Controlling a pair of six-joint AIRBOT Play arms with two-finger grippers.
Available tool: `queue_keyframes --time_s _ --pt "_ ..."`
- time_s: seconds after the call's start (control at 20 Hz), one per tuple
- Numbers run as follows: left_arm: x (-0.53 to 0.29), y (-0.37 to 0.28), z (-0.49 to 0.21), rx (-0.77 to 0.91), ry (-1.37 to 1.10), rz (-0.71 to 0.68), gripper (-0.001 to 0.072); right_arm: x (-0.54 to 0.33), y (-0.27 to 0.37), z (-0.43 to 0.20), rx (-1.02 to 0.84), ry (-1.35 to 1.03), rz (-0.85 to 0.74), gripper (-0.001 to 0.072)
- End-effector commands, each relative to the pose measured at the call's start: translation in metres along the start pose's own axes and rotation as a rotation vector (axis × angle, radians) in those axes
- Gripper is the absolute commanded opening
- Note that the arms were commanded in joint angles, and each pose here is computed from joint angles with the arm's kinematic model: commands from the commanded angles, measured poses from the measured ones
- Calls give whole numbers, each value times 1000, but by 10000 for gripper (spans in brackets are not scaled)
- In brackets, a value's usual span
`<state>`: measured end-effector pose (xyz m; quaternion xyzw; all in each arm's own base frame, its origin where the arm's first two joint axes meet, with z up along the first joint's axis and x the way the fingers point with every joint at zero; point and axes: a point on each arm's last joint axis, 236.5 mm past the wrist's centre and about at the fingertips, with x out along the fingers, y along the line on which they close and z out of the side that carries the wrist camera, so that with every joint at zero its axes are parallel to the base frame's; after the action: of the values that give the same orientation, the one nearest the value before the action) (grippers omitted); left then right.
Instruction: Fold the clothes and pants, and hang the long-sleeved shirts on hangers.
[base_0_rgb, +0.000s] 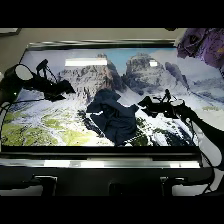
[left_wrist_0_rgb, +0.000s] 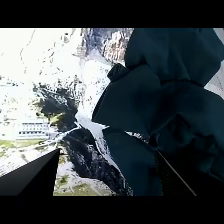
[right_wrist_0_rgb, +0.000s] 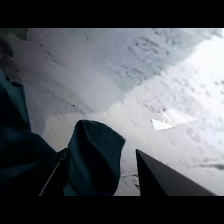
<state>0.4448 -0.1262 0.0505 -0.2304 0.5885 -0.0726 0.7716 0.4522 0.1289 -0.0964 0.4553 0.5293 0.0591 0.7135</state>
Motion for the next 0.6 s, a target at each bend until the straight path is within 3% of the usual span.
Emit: queue_keyframes --time_s 0.0,0.15,0.25,0.35,0.4,0.45,0.55 --pt "0 -1 7 -1 -26 -7 677 10 -10 -12 34 55 -9 476" --pt "4 0 7 -4 -24 -5 677 15 -2 -9 21 45 11 399" --pt "8 2 7 -8 -16 -2 677 20 11 -9 -38 32 7 396" --pt "11 3 6 -10 -8 1 676 23 18 -7 -65 10 5 236" --pt "11 4 7 -11 -9 1 677 21 19 -4 -68 8 9 63" --pt "10 5 8 -14 -12 1 678 18 22 0 -75 0 14 28" --pt "14 15 8 -13 -4 10 678 6 28 9 -125 -28 7 27"
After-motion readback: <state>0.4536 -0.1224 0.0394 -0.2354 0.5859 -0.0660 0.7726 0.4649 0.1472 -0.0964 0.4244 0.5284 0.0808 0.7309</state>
